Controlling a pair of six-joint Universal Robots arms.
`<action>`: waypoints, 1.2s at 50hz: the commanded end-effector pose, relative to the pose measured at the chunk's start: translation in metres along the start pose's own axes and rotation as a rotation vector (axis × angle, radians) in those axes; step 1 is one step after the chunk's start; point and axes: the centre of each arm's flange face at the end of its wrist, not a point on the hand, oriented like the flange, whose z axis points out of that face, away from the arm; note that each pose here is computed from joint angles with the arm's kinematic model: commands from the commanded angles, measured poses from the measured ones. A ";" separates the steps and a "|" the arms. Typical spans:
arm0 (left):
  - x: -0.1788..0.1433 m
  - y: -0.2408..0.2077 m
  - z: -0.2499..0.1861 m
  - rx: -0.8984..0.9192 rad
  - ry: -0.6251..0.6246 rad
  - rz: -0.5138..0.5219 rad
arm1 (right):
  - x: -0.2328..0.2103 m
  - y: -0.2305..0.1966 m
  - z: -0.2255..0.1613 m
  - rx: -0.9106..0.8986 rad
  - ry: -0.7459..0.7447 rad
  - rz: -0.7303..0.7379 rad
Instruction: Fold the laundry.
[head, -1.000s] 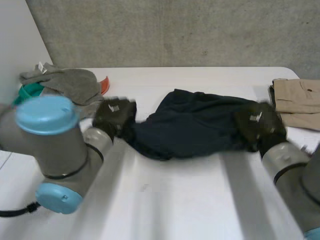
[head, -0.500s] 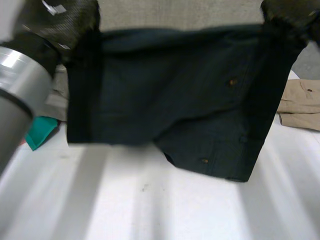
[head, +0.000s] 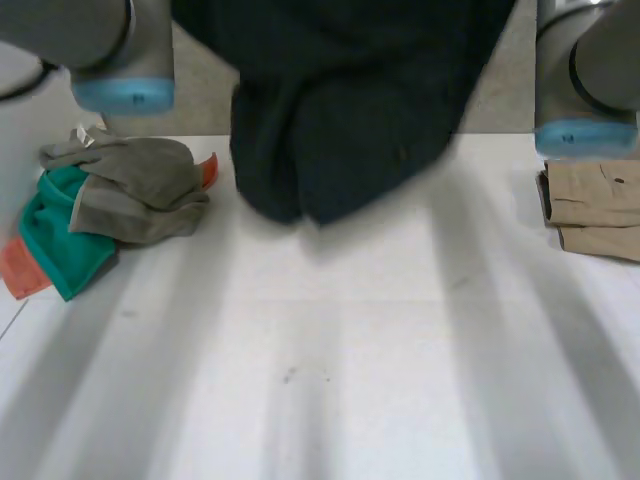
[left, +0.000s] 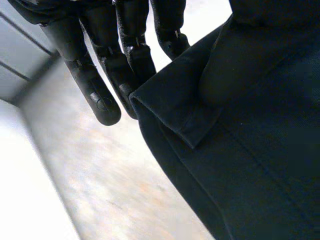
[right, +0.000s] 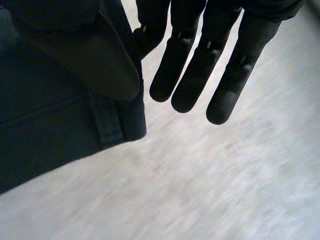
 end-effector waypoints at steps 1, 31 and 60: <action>0.011 0.000 -0.014 -0.065 0.020 -0.076 | -0.004 0.000 0.000 0.040 0.012 0.005; 0.058 0.097 -0.318 -0.920 0.640 -0.038 | -0.069 0.115 -0.221 -0.803 -0.728 -0.058; 0.001 0.014 -0.332 -0.991 0.803 0.033 | 0.006 0.050 -0.319 -0.992 -1.057 -0.300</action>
